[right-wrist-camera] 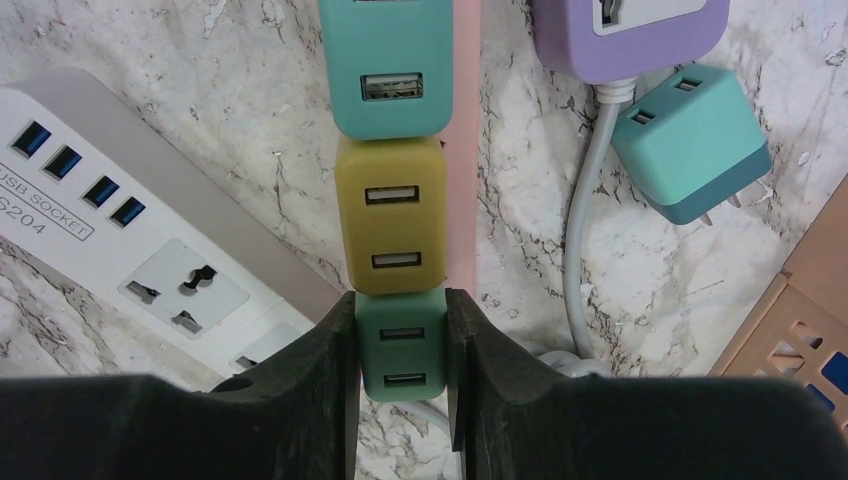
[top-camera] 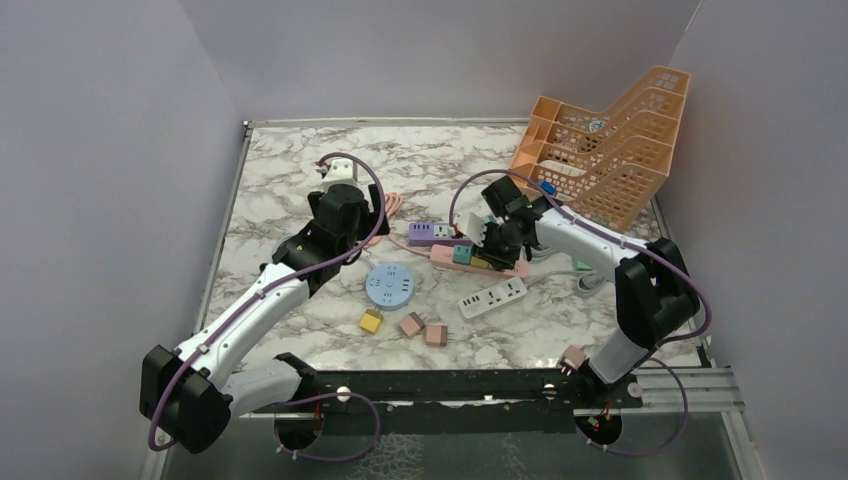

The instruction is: Insert the plug

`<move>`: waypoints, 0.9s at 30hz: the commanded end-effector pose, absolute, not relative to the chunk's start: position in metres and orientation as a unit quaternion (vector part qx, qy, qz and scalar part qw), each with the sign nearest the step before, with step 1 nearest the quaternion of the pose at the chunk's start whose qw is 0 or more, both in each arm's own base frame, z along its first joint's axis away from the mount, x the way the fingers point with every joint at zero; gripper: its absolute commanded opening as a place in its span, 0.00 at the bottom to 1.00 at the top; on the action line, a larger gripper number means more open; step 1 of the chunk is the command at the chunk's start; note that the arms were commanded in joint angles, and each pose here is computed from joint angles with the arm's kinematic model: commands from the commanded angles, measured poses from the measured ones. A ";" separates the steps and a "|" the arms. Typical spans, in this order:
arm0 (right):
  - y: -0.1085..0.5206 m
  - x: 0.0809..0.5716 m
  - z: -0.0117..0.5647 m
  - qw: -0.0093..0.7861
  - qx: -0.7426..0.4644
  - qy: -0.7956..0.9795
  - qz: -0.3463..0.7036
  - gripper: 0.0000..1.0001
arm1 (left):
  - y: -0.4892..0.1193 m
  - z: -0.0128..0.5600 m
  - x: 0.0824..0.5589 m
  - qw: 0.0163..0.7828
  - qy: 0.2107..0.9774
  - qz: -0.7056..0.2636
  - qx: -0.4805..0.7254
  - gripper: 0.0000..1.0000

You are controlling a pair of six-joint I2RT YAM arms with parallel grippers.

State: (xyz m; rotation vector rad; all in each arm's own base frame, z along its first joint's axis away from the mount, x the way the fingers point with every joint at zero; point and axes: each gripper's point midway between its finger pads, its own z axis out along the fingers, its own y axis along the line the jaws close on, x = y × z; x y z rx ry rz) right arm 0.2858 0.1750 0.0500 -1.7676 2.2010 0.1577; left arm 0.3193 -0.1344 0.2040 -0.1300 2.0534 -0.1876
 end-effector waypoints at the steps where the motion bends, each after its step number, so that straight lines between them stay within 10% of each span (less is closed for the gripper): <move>1: 0.152 0.248 -0.015 0.061 -0.617 0.780 0.083 0.01 | -0.131 0.211 0.320 0.527 0.844 -0.079 -0.051 0.90; 6: 0.155 0.264 -0.013 0.079 -0.581 0.807 0.068 0.04 | -0.136 0.214 0.320 0.533 0.841 -0.085 -0.034 0.90; 15: 0.204 0.277 0.133 0.274 -0.485 0.813 0.166 0.85 | -0.177 0.225 0.317 0.534 0.827 -0.171 0.047 0.91; 27: 0.130 0.318 0.216 0.471 -0.111 0.875 0.027 0.92 | -0.171 0.225 0.318 0.537 0.831 -0.137 0.053 0.96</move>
